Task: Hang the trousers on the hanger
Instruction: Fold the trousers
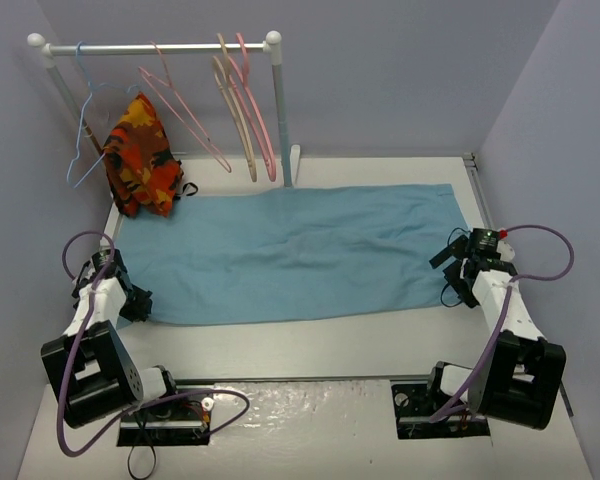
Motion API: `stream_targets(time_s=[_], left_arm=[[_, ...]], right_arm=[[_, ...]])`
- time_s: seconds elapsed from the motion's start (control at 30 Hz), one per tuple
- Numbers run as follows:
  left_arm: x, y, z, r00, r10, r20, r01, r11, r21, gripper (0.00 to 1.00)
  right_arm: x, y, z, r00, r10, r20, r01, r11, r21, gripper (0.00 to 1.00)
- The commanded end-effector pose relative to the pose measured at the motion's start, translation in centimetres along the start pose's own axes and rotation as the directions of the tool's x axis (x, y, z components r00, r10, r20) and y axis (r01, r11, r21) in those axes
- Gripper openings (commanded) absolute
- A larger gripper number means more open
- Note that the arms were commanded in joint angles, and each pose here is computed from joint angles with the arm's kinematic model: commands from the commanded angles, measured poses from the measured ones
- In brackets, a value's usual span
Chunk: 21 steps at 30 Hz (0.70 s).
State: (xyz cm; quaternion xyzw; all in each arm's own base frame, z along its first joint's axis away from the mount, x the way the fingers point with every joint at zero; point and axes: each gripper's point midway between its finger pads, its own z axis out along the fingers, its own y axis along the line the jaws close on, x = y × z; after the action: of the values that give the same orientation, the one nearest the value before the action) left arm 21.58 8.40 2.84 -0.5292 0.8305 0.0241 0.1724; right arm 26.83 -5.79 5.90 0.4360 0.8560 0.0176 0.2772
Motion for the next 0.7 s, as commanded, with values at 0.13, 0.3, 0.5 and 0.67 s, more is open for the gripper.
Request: stream_targets(time_s=[0.13, 0.3, 0.5, 0.67], left_arm=[[-2.7, -2.0, -2.3, 0.996, -0.002, 0.093, -0.006, 0.996, 0.088, 0.0], [-2.8, -2.2, -2.3, 0.996, -0.01, 0.094, 0.001, 0.996, 0.094, 0.0], [-3.2, -2.4, -2.6, 0.995, -0.015, 0.102, 0.005, 0.995, 0.095, 0.0], [-3.3, -2.5, -2.5, 0.995, -0.012, 0.103, 0.002, 0.996, 0.095, 0.0]], right_arm=[[-2.5, -4.1, 0.5, 0.972, 0.189, 0.139, -0.21, 0.964, 0.16, 1.0], [-2.2, -5.2, 2.4, 0.969, 0.217, 0.119, -0.237, 0.951, 0.197, 0.97], [-1.6, -6.1, 4.4, 0.963, 0.244, 0.116, -0.264, 0.941, 0.213, 0.92], [-0.7, -7.0, 6.3, 0.968, 0.237, 0.083, -0.25, 0.941, 0.227, 0.87]])
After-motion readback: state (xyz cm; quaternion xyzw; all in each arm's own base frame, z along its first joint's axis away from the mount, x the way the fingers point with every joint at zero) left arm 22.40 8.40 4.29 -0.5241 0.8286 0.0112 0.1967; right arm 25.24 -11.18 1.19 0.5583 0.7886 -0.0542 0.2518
